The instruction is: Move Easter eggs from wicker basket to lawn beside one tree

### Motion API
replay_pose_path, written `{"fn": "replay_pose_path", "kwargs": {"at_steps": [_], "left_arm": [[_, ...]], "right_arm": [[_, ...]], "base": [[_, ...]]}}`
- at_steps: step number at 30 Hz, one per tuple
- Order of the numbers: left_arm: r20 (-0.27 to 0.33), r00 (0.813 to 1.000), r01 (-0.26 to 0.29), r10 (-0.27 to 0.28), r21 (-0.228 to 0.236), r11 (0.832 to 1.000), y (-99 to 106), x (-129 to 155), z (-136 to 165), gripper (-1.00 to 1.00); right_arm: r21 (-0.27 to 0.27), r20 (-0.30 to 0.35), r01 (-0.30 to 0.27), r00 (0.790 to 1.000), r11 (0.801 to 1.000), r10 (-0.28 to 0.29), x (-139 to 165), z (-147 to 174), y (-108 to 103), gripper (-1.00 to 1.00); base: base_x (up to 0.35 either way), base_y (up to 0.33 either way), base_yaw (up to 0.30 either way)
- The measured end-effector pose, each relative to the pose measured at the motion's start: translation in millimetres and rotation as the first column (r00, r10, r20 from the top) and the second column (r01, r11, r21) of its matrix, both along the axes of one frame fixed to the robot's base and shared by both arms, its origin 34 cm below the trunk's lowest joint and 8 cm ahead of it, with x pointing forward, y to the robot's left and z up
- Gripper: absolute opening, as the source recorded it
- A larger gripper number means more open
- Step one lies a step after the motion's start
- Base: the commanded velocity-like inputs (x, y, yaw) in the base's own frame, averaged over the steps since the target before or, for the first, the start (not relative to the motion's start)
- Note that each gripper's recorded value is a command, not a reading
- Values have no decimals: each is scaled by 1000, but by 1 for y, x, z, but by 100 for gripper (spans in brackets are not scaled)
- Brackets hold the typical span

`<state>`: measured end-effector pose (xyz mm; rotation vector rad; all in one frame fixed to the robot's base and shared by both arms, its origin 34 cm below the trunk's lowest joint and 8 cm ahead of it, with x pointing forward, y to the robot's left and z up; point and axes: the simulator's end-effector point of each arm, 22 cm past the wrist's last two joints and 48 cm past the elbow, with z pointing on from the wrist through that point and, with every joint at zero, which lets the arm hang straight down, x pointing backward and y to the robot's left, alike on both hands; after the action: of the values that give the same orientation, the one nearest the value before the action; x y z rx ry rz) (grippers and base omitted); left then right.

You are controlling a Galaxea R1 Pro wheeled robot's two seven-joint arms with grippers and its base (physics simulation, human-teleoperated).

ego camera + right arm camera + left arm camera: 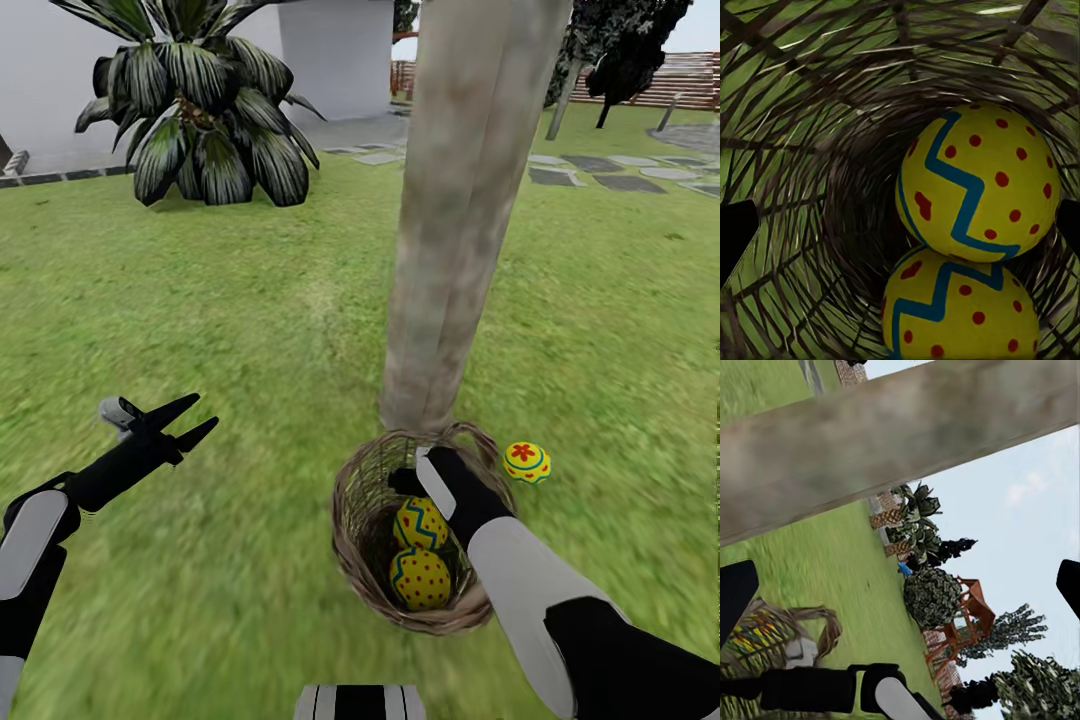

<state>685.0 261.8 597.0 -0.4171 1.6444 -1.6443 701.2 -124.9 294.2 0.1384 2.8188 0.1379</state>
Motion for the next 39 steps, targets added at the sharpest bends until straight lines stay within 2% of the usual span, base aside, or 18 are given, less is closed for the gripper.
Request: {"fn": "replay_pose_path", "kwargs": {"at_steps": [5,10,14,17,22,24,28,32,34,35,39], "left_arm": [[3,1000,1,0,-1,1000,0,0,2,100],[8,1000,0,0,-2,1000,0,-1,5,100],[11,1000,1,-1,-2,1000,-1,-1,7,100],[14,1000,0,0,-2,1000,0,-1,8,100],[11,1000,0,0,-1,1000,0,-1,6,100],[12,1000,0,0,-1,1000,0,-1,6,100],[-4,1000,-1,1,0,1000,0,1,-4,100],[-9,1000,0,0,0,1000,0,1,-7,100],[-13,1000,1,-1,1,1000,-1,1,-10,100],[-13,1000,0,0,0,1000,-1,1,-9,100],[-21,1000,0,0,1,1000,-1,2,-15,100]], "right_arm": [[-3,-4,3,1000,1000,-3,-2,0,-1,100],[-15,-23,8,1000,1000,-8,-9,-5,-5,100],[-38,-22,37,999,999,-38,-13,-11,-13,100],[-20,-28,95,995,995,-95,-15,-16,-19,100],[-9,-27,126,992,992,-126,-14,-18,-23,100],[0,4,138,990,990,-138,-7,-16,-23,100],[15,20,142,990,990,-142,-2,-21,-20,100],[31,66,159,985,987,-161,8,-20,-20,100],[89,74,127,988,988,-134,10,-20,-6,100],[101,77,119,989,988,-127,11,-19,-2,100],[105,71,119,989,987,-127,9,-25,-2,100]], "base": [[0,286,-274],[0,43,-275],[0,4,-275],[0,1,-200],[0,0,-35],[0,0,-1],[0,0,0],[0,0,0],[0,0,0],[0,0,0],[0,0,0]]}}
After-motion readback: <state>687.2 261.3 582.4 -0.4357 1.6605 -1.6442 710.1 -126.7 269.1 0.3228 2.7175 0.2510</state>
